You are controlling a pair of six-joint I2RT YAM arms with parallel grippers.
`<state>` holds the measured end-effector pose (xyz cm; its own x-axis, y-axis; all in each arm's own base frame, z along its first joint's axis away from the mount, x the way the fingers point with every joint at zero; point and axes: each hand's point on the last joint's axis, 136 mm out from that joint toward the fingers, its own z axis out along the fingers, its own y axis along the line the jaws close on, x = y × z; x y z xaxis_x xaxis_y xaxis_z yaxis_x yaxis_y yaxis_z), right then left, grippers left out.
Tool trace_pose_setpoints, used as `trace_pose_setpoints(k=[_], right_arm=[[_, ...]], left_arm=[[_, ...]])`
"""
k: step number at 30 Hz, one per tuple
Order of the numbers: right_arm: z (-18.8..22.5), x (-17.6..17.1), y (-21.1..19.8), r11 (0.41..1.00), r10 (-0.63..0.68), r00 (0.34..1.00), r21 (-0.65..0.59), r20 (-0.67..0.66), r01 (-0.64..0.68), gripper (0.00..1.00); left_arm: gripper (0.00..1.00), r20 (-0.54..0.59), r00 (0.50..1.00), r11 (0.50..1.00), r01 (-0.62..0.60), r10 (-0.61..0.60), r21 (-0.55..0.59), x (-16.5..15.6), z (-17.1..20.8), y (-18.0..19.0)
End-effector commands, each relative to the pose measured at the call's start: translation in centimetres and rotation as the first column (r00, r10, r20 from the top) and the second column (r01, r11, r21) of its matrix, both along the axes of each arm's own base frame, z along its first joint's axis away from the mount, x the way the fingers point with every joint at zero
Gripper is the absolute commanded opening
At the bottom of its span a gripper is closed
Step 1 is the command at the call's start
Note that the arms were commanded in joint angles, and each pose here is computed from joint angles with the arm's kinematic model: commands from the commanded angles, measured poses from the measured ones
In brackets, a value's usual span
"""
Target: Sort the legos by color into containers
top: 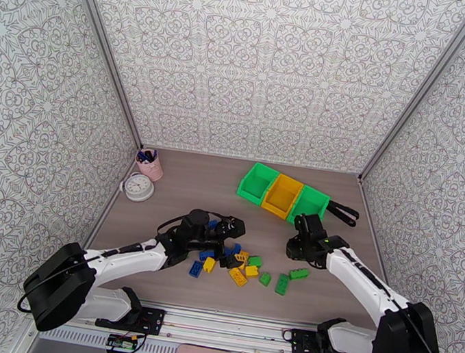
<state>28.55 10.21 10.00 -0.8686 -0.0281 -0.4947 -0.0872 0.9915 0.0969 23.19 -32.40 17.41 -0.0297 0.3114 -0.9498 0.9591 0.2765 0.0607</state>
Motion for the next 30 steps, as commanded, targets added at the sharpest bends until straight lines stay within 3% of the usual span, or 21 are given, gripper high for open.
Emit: trace_pose_setpoints(k=[1, 5, 18, 30], right_arm=[[3.4, 3.2, -0.4, 0.998, -0.067, 0.976, 0.033, 0.207, 0.062, 0.26], [6.4, 6.3, -0.4, 0.993, -0.119, 0.935, 0.063, 0.334, 0.103, 0.24], [9.3, 11.8, 0.8, 0.987, -0.155, 0.914, 0.1, 0.376, 0.126, 0.24], [7.0, 15.3, -4.4, 0.962, -0.271, 0.899, 0.073, 0.344, 0.262, 0.23]], left_arm=[[1.0, 0.022, 0.998, 0.998, -0.05, 0.051, -0.03, 0.9, 0.8, -0.7], [1.0, 0.048, 0.996, 0.996, -0.075, 0.078, -0.054, 0.8, 1.4, -1.0], [1.0, 0.088, 0.992, 0.994, -0.079, 0.085, -0.075, 0.4, 1.7, -0.1], [1.0, 0.106, 0.986, 0.987, -0.117, 0.129, -0.107, -0.9, 1.3, 1.0]])
